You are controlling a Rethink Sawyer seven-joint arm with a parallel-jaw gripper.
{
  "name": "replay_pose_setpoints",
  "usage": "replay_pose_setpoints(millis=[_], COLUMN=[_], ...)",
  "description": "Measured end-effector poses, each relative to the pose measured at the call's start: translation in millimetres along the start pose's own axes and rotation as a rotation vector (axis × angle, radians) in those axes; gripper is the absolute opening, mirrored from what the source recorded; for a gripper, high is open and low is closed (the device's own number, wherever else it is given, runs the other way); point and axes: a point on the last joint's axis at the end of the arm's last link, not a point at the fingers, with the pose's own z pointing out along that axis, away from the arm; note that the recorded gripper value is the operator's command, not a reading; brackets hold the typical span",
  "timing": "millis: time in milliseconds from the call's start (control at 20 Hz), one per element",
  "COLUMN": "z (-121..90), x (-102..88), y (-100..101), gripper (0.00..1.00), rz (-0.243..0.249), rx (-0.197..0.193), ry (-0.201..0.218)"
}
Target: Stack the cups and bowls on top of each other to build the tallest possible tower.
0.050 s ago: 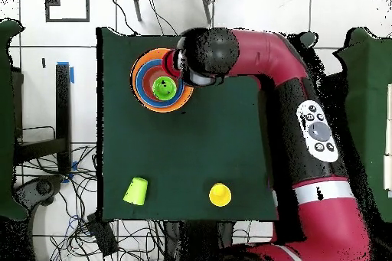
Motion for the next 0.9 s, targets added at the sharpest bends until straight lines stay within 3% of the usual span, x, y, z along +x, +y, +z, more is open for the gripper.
replay_pose_setpoints(millis=[350,900], z=[6.6,13.3], x=[4.6,15.7], y=[-19.3,-16.6], gripper=[0.00,0.00], rz=[0.014,0.004], rx=[0.009,0.011], ry=[0.012,0.037])
